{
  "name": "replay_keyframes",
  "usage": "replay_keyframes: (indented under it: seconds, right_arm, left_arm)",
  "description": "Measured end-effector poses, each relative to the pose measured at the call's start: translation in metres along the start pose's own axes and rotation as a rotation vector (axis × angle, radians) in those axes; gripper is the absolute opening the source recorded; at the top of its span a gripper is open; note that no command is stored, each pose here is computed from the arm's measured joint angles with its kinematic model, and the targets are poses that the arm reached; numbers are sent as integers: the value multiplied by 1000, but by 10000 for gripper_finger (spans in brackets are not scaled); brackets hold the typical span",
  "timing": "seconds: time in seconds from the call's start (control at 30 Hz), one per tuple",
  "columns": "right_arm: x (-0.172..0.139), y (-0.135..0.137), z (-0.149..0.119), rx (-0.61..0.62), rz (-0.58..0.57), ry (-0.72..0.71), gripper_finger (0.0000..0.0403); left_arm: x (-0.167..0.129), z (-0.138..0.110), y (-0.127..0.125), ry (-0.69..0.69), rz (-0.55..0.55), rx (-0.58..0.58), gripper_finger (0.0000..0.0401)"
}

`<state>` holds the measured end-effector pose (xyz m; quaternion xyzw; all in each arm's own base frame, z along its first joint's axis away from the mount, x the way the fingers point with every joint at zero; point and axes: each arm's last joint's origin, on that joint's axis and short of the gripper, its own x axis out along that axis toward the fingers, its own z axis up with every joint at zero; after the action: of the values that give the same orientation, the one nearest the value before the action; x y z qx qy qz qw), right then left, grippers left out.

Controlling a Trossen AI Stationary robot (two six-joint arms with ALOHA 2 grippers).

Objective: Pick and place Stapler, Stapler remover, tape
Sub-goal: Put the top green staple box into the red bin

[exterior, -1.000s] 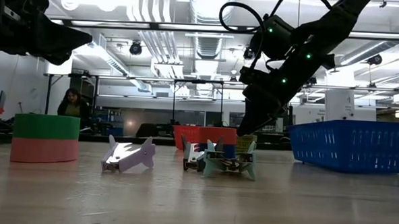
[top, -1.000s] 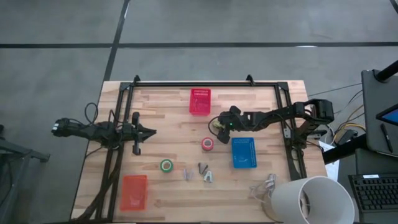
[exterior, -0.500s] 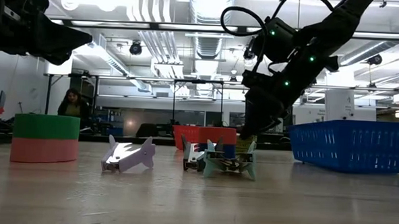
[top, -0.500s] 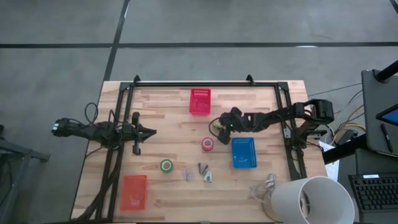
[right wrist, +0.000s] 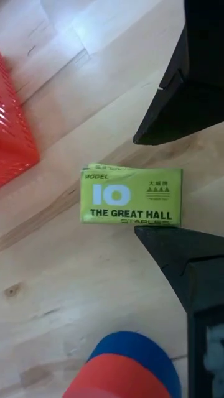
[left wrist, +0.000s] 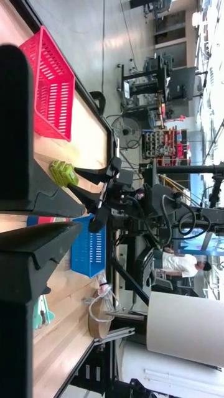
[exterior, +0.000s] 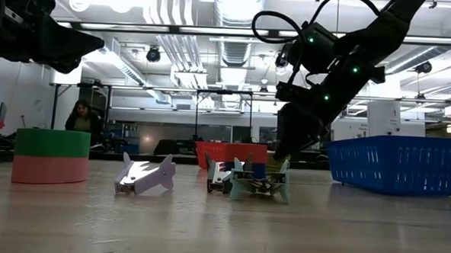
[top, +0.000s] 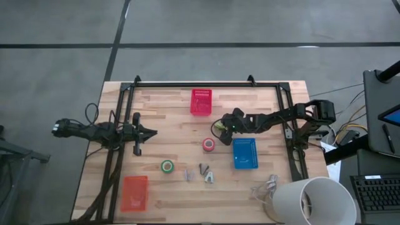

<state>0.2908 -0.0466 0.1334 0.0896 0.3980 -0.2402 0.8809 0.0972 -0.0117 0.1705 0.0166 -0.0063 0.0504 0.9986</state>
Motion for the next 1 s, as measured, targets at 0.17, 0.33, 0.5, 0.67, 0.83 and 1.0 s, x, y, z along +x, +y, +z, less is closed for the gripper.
replay_keyframes:
  seconds: [0.17, 0.33, 0.5, 0.67, 0.83, 1.0]
  right_arm:
    - [0, 0, 1, -8, -3, -12, 175]
    - [0, 0, 1, -24, -2, -12, 137]
    - [0, 0, 2, -51, 0, -21, 105]
    - [0, 1, 2, -60, 2, -25, 105]
    - [0, 1, 3, -72, 5, -31, 119]
    - [-2, 3, 14, -105, 13, -70, 109]
  left_arm:
    - [0, 0, 0, 0, 0, 0, 26]
    - [0, 0, 0, 0, 0, 0, 26]
    - [0, 0, 0, 0, 0, 0, 26]
    - [0, 0, 0, 0, 0, 0, 26]
    - [0, 0, 0, 0, 0, 0, 26]
    - [0, 0, 0, 0, 0, 0, 26]
